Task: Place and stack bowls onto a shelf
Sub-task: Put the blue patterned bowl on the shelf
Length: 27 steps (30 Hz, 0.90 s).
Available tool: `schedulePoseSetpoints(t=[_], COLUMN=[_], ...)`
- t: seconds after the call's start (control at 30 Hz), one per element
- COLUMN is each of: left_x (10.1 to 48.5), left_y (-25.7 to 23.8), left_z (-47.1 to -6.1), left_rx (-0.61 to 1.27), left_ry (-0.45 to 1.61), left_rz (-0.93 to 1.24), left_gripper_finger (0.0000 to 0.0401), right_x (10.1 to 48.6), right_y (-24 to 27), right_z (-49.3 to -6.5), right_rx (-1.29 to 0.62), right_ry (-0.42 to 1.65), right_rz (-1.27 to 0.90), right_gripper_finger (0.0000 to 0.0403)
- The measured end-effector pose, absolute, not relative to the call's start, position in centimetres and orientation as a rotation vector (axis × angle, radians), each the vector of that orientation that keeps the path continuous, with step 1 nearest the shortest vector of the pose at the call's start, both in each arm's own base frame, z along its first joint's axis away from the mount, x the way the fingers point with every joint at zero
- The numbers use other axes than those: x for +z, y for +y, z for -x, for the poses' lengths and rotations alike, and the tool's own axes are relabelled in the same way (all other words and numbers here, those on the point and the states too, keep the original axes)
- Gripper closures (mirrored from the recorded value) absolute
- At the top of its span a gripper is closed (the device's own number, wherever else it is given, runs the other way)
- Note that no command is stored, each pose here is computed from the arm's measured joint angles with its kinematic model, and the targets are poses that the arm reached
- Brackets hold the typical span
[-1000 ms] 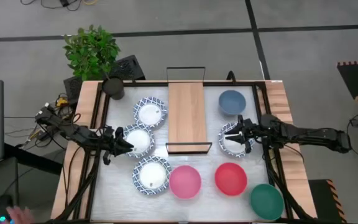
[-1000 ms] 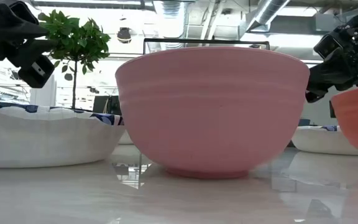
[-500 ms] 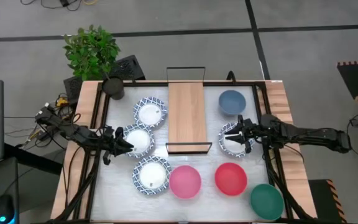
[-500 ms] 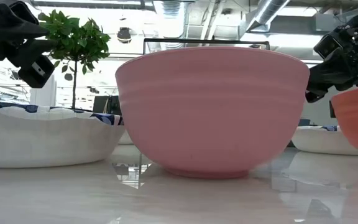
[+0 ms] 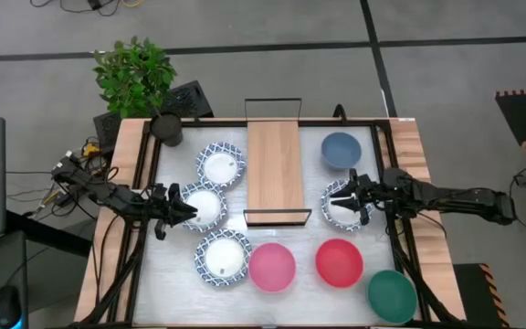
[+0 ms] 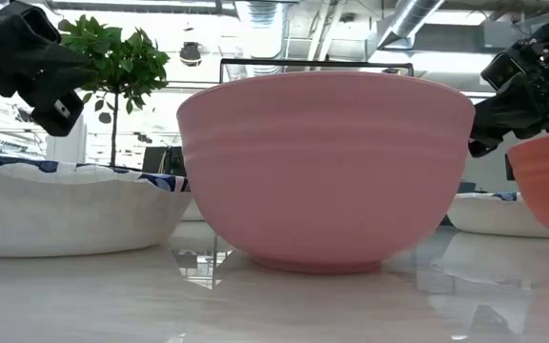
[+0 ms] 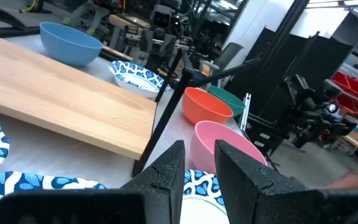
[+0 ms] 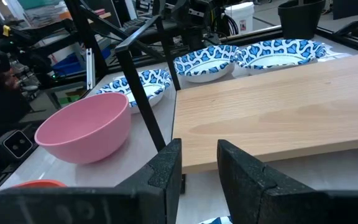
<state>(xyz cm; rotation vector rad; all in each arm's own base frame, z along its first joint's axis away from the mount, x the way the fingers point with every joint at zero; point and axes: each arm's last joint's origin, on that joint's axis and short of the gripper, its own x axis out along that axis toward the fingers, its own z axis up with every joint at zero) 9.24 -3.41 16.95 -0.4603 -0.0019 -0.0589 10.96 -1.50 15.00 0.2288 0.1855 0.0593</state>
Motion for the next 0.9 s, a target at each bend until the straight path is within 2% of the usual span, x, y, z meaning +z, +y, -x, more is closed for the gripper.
schedulePoseSetpoints(t=[0.13,0.5,0.67,0.9], left_x=[17.0,17.1,17.0,17.3], left_y=[-3.4,-2.9,-2.5,-2.2], left_z=[-9.2,-9.2,-9.1,-9.0], left_rx=[-0.052,0.114,0.245,0.345], left_ry=[-0.002,-0.042,-0.077,-0.125], left_rz=[0.460,0.405,0.487,0.492], left_gripper_finger=[0.0324,0.0324,0.0324,0.0324], right_x=[15.0,15.0,15.0,15.0], right_y=[-1.5,-1.5,-1.5,-1.8], right_z=[-11.0,-11.0,-11.0,-10.9], right_rx=[0.060,0.060,0.059,-0.001], right_ry=[0.186,0.186,0.186,0.184], right_rz=[-0.229,-0.229,-0.229,-0.194], right_gripper_finger=[0.0274,0.0274,0.0274,0.0274])
